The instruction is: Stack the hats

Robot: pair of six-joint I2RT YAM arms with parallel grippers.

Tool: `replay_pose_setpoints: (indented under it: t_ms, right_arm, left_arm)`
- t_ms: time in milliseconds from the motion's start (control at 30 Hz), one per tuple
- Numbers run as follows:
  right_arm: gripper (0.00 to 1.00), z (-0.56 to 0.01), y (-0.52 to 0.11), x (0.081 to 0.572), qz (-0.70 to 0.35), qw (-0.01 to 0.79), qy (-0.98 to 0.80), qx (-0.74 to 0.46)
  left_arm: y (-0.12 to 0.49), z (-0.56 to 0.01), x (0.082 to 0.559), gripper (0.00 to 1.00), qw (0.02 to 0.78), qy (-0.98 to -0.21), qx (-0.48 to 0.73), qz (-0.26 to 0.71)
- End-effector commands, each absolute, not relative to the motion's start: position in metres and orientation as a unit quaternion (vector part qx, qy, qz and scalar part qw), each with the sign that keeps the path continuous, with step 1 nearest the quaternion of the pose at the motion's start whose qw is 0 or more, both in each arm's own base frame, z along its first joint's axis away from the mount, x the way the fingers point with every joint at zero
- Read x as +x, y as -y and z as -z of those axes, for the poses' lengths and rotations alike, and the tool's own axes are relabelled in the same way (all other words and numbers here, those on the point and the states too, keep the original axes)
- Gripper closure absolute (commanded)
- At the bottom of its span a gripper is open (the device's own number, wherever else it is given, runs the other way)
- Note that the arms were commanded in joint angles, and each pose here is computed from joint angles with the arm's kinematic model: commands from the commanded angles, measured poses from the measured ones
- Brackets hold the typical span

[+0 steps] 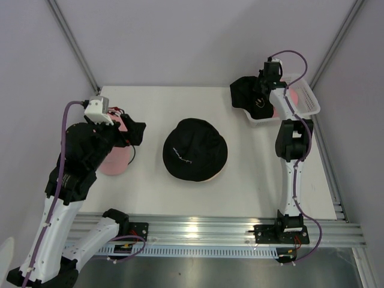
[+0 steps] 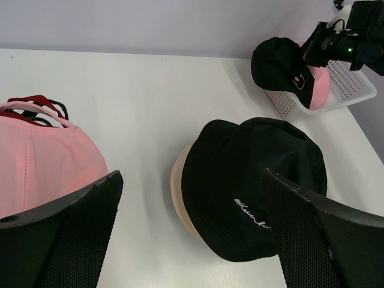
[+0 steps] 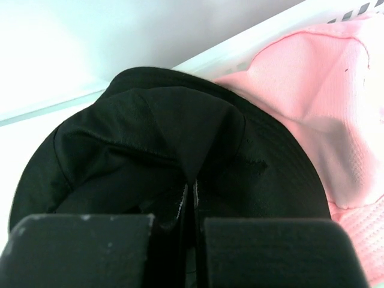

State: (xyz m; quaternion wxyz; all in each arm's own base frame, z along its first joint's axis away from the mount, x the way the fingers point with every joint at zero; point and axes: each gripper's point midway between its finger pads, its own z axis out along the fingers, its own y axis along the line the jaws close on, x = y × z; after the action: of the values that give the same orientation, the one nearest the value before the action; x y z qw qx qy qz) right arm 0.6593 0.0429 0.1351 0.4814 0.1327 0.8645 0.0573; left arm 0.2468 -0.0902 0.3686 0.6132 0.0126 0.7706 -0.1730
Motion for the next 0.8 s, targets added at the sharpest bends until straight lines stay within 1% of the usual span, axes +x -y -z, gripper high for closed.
replay_pose_setpoints:
  t_ms: [0,33,100,133,167,200,233,267,333,367,400,433,467,500,600,633,700,767]
  right_arm:
    - [1.00,-0.234,-0.054,0.648,-0.108,0.534,-0.830,0.118]
    - [1.00,-0.269,-0.074,0.635,-0.160,0.545,-0.818,0.091]
    - [1.00,-0.295,-0.088,0.620,-0.207,0.552,-0.804,0.077]
    - [1.00,-0.334,-0.101,0.602,-0.252,0.566,-0.783,0.062]
    - [1.00,-0.355,-0.107,0.595,-0.274,0.580,-0.765,0.053]
    - [1.00,-0.358,-0.112,0.586,-0.290,0.577,-0.762,0.050]
    - [1.00,-0.376,-0.121,0.574,-0.323,0.576,-0.750,0.044]
    - [1.00,-0.410,-0.125,0.559,-0.343,0.596,-0.725,0.034]
    - [1.00,-0.431,-0.139,0.538,-0.395,0.583,-0.709,0.029]
    - [1.00,-0.454,-0.142,0.523,-0.415,0.591,-0.691,0.027]
    - [1.00,-0.465,-0.147,0.515,-0.436,0.589,-0.680,0.023]
    - [1.00,-0.462,-0.157,0.504,-0.465,0.570,-0.677,0.011]
    - [1.00,-0.485,-0.162,0.489,-0.498,0.569,-0.654,0.017]
    - [1.00,-0.493,-0.173,0.479,-0.516,0.567,-0.642,0.008]
    - [1.00,-0.507,-0.195,0.453,-0.548,0.553,-0.628,0.004]
    - [1.00,-0.510,-0.215,0.441,-0.561,0.540,-0.627,-0.010]
    - [1.00,-0.511,-0.235,0.425,-0.566,0.529,-0.632,-0.030]
    - [1.00,-0.503,-0.266,0.402,-0.573,0.497,-0.650,-0.050]
  left_arm:
    - [0.091,-0.388,0.246,0.01,0.632,-0.754,0.023,0.176]
    - [0.095,-0.390,0.246,0.01,0.630,-0.754,0.029,0.184]
    - [0.098,-0.388,0.248,0.01,0.626,-0.756,0.028,0.191]
    - [0.101,-0.387,0.250,0.01,0.620,-0.758,0.027,0.199]
    - [0.104,-0.387,0.249,0.00,0.617,-0.759,0.029,0.206]
    - [0.106,-0.386,0.250,0.01,0.613,-0.762,0.028,0.209]
    - [0.107,-0.385,0.250,0.01,0.609,-0.763,0.023,0.215]
    - [0.108,-0.388,0.249,0.01,0.610,-0.761,0.020,0.220]
    - [0.109,-0.392,0.250,0.00,0.613,-0.756,0.008,0.230]
    - [0.110,-0.393,0.250,0.01,0.614,-0.754,0.007,0.236]
    - [0.112,-0.397,0.251,0.01,0.619,-0.747,0.006,0.242]
    - [0.114,-0.399,0.252,0.01,0.619,-0.744,0.001,0.251]
    - [0.119,-0.400,0.252,0.00,0.617,-0.742,0.005,0.261]
    - [0.122,-0.404,0.254,0.00,0.620,-0.736,0.007,0.272]
    - [0.129,-0.408,0.259,0.00,0.618,-0.731,0.006,0.289]
    - [0.127,-0.408,0.259,0.00,0.617,-0.732,-0.007,0.290]
    - [0.116,-0.406,0.258,0.00,0.621,-0.735,-0.032,0.273]
    - [0.090,-0.404,0.258,0.01,0.639,-0.731,-0.077,0.226]
